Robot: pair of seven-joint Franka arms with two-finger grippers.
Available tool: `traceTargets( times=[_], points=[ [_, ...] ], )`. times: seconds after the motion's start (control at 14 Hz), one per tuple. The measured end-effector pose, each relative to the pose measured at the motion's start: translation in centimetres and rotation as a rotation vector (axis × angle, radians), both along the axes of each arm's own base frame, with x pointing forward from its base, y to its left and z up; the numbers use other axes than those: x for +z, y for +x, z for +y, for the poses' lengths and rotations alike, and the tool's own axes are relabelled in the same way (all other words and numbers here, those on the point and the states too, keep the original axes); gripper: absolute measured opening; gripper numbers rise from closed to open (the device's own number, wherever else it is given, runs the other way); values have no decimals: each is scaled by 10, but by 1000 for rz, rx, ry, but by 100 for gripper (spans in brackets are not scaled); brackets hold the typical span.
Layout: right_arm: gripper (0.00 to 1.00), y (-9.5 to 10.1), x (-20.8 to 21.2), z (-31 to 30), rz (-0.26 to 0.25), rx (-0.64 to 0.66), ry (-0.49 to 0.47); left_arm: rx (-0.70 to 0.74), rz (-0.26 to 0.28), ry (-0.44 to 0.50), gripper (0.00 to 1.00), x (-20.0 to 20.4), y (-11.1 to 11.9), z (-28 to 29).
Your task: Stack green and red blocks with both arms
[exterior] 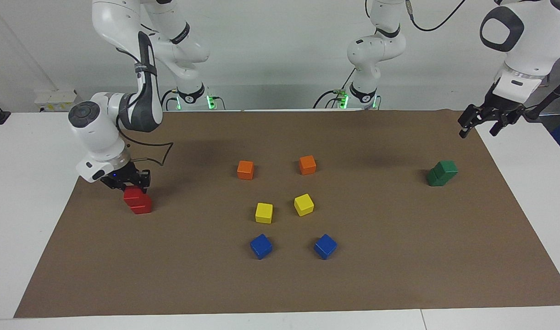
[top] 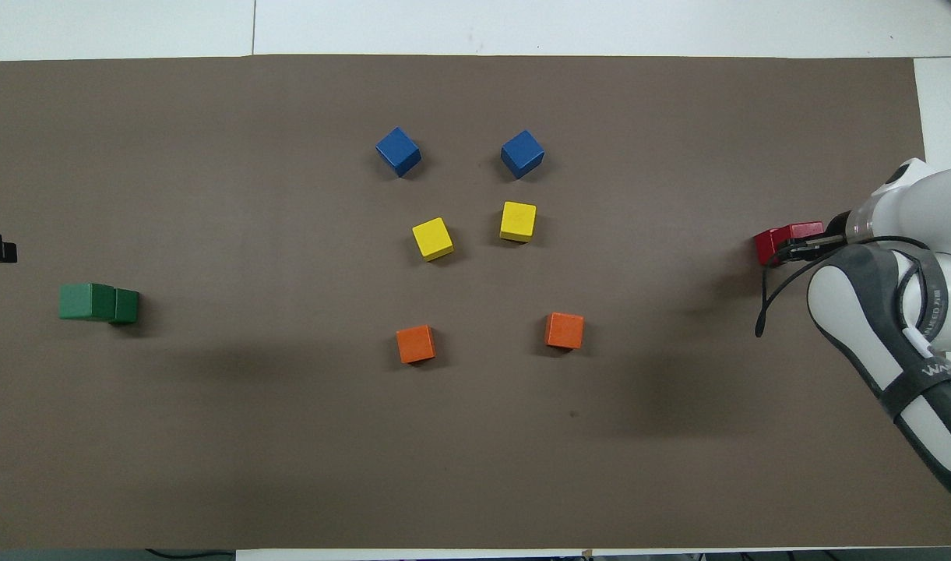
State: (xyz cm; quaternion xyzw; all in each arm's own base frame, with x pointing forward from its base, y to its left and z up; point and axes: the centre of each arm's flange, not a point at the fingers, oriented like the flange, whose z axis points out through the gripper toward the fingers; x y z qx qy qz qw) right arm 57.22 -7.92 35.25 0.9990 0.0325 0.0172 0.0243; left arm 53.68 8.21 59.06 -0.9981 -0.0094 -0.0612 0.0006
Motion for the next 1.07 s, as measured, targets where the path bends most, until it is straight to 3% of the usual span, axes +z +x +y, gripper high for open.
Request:
traceTargets(
  times=[0.5, 1.07],
  points=[
    [55, 0, 0, 0, -8, 1, -1, 24, 58, -18, 100, 38, 5, -23],
    [55, -1, 0, 1, -7, 2, -1, -26, 85, -16, 100, 38, 14, -55]
  ],
)
